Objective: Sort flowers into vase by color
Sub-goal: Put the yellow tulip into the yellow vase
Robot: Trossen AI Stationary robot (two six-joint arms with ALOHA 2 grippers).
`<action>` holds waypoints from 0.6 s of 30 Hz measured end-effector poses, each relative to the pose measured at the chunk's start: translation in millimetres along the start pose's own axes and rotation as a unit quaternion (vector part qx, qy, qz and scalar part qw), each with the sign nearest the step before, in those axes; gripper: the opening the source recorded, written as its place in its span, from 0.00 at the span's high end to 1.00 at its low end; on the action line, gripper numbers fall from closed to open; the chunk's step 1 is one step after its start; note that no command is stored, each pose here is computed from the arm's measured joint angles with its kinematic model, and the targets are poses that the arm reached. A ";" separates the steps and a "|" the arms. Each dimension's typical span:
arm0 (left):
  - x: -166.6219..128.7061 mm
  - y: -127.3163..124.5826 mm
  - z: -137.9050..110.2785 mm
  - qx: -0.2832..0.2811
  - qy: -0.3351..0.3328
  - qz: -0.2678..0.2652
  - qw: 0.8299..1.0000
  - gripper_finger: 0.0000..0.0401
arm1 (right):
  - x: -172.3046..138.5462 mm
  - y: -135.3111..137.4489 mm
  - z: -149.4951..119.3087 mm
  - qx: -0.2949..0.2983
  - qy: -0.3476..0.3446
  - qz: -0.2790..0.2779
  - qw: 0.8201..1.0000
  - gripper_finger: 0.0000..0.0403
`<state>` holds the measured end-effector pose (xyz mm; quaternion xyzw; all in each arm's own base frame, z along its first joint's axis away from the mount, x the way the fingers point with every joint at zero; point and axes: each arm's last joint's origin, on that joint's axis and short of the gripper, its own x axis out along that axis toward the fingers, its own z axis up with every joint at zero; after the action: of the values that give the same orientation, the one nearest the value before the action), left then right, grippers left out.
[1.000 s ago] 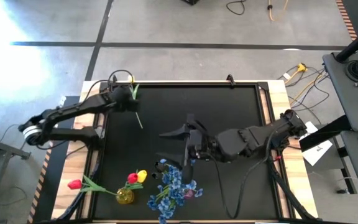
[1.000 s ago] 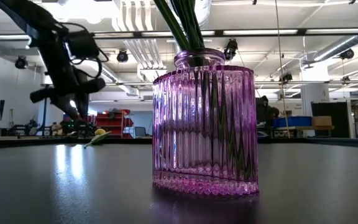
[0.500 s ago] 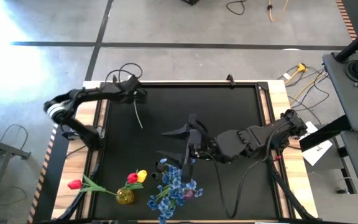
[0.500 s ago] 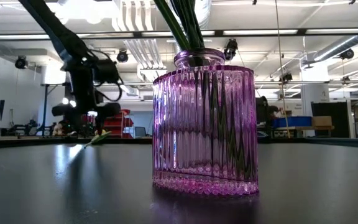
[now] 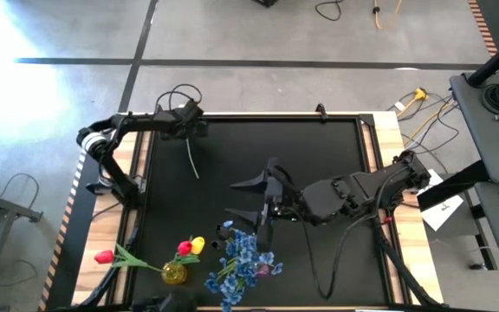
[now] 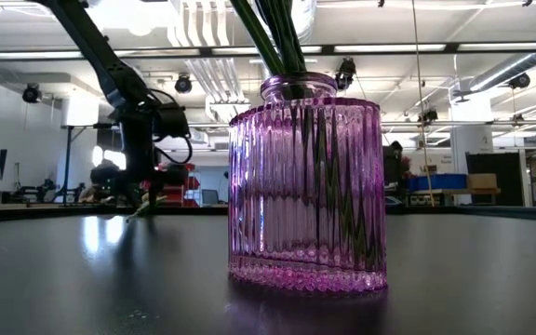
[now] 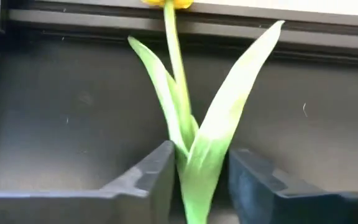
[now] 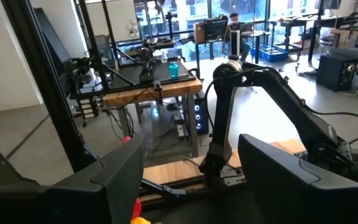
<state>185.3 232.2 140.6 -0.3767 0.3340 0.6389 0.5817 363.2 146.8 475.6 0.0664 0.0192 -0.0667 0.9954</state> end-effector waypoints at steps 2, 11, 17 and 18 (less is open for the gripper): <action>2.3 1.4 0.2 -0.001 0.003 0.004 1.000 0.77 | 0.1 -0.2 -0.2 -0.001 0.001 0.000 1.000 0.38; -4.0 5.0 -1.2 0.025 0.013 -0.028 0.999 0.96 | -0.2 0.0 -0.1 -0.001 0.001 0.000 1.000 0.38; -56.6 11.6 -6.4 0.017 -0.064 -0.130 0.989 0.99 | -0.2 -0.1 -1.4 -0.005 0.007 0.000 1.000 0.38; -67.3 14.0 -8.1 0.013 -0.080 -0.158 0.984 0.99 | -0.2 -0.1 -1.4 -0.006 0.007 0.000 1.000 0.38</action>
<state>174.8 190.8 195.0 -0.3644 0.2311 0.5626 0.7052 362.9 146.9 474.2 0.0614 0.0267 -0.0660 0.9956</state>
